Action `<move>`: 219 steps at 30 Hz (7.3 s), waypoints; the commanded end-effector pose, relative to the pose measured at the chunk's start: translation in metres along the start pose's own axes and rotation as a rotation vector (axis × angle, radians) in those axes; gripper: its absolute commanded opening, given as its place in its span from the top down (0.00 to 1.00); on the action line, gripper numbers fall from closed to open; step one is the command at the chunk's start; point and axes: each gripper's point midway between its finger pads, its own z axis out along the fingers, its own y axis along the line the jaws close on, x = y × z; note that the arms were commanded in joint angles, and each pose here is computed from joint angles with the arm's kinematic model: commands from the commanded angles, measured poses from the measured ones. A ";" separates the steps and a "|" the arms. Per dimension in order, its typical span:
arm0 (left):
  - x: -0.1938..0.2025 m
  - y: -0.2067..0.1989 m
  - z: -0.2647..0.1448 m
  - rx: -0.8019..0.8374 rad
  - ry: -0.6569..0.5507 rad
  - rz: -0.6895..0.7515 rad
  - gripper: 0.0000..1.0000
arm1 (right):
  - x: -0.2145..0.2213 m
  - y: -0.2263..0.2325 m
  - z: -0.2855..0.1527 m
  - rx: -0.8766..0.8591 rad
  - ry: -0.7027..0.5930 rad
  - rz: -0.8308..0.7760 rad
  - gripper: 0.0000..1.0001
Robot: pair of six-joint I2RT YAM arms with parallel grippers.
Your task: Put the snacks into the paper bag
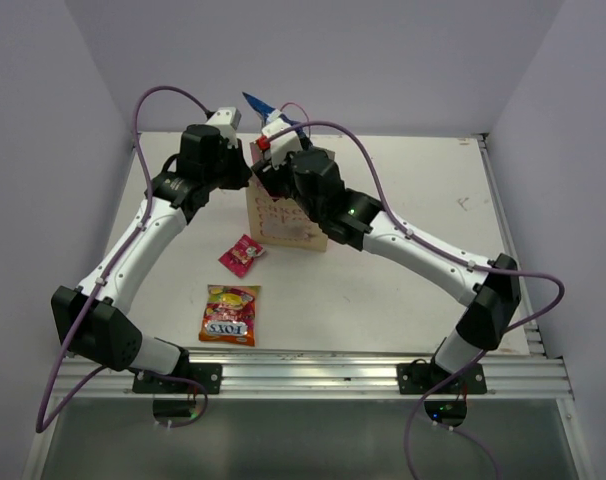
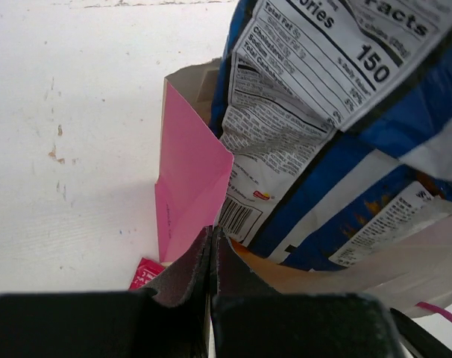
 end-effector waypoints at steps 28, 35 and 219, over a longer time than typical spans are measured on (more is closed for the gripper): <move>-0.001 -0.003 -0.013 0.025 -0.018 -0.005 0.99 | 0.076 0.175 -0.137 -0.685 0.280 0.126 0.22; 0.003 -0.006 -0.012 0.043 -0.007 -0.009 0.99 | 0.144 0.249 -0.157 -0.862 0.427 0.089 0.14; 0.022 -0.001 -0.015 0.039 0.029 -0.011 1.00 | 0.236 0.217 0.052 -0.422 0.453 0.025 0.16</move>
